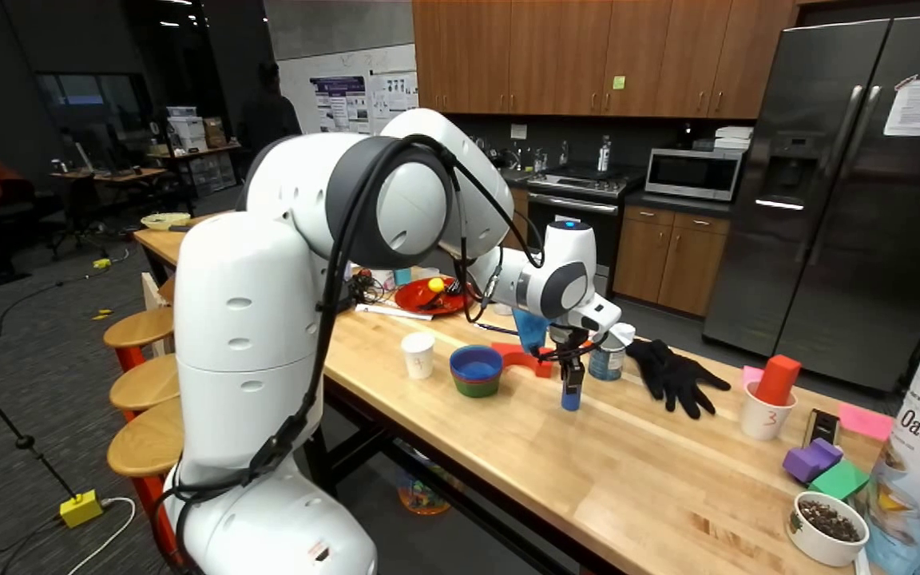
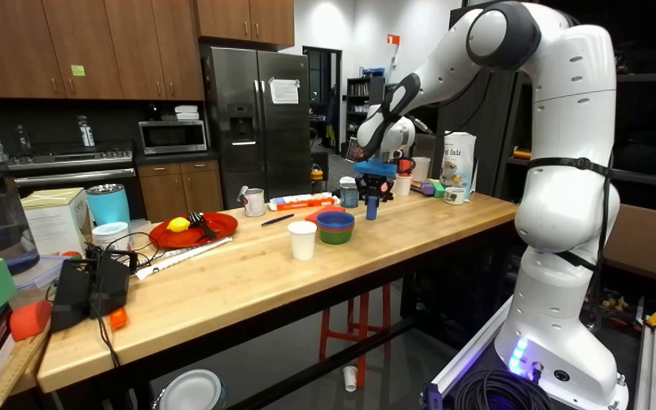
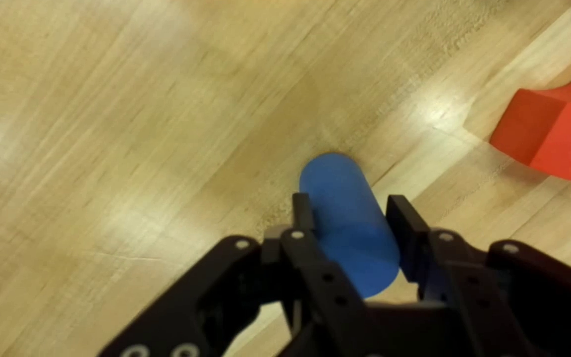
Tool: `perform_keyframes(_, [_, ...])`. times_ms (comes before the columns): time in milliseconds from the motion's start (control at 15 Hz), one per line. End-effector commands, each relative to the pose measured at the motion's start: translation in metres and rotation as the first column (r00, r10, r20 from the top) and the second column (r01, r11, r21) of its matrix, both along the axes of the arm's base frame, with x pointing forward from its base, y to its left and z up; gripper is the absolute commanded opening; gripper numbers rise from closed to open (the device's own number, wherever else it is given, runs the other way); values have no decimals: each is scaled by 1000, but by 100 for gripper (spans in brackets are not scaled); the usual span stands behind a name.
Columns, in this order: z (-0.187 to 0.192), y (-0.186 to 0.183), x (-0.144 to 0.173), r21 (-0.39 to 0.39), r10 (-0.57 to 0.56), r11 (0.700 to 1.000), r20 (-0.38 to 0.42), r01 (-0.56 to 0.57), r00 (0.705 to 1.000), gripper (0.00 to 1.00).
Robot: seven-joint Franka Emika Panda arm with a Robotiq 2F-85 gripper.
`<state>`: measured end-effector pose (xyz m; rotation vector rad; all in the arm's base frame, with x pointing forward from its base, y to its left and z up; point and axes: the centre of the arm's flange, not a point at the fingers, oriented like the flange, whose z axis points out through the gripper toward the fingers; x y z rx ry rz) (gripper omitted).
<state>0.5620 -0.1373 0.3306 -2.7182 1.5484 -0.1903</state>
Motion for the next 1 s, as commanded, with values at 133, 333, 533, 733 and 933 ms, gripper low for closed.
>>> perform_keyframes(133, [55,-23,-22,-84,-14,996,113,23,994,16])
perform_keyframes(333, [93,-28,-40,-142,32,990,184,-6,982,16])
perform_keyframes(533, [119,-21,-56,-171,83,984,244,-41,966,16])
perform_keyframes(733, [133,-4,-69,-162,128,984,315,-80,940,16])
perform_keyframes(933, [135,16,-81,-148,164,982,366,-116,916,16])
